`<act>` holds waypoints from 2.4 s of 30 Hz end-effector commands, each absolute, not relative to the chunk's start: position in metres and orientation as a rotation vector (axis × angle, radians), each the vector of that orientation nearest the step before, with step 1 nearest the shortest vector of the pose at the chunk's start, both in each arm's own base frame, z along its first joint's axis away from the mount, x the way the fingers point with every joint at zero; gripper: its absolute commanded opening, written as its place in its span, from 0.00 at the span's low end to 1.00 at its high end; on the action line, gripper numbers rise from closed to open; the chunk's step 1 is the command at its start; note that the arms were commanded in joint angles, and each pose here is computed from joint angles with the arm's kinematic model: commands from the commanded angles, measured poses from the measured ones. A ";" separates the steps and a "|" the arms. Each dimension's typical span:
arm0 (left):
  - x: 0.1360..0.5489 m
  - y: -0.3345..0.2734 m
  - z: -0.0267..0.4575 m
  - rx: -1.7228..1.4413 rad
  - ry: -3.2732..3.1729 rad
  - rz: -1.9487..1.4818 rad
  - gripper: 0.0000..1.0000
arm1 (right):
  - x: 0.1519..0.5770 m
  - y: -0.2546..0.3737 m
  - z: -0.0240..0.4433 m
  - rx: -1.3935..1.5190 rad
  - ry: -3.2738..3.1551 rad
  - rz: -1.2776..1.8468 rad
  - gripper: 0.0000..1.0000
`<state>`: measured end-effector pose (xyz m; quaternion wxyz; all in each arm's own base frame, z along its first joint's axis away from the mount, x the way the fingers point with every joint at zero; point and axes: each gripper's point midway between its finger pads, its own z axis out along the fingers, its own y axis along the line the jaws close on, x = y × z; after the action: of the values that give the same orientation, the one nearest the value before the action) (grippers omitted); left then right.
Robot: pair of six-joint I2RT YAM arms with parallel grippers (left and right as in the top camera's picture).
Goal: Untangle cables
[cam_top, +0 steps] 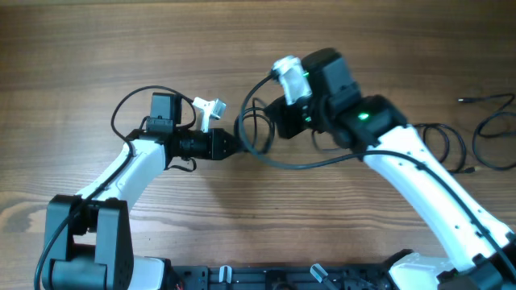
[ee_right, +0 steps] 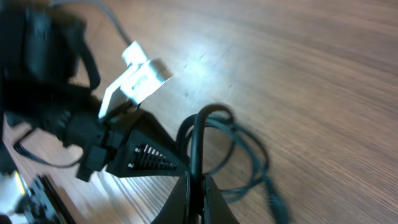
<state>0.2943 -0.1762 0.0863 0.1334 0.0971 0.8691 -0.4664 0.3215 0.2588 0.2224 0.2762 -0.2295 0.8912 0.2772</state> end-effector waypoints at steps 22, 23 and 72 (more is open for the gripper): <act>0.321 -0.097 0.045 -0.463 2.738 -0.889 1.00 | 0.327 0.143 0.166 -0.129 2.710 0.730 0.04; 0.321 -0.098 0.045 -0.462 2.737 -0.893 1.00 | 0.323 0.152 0.162 -0.164 2.723 0.763 0.04; 0.325 -0.010 0.065 -0.834 2.580 -0.798 1.00 | 0.335 0.326 0.338 -0.319 1.947 1.500 0.04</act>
<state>0.3243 -0.0124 0.0625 0.1519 -0.2870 0.9025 -0.2829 0.3494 0.3525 0.2920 0.2626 -0.0878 0.7611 0.5866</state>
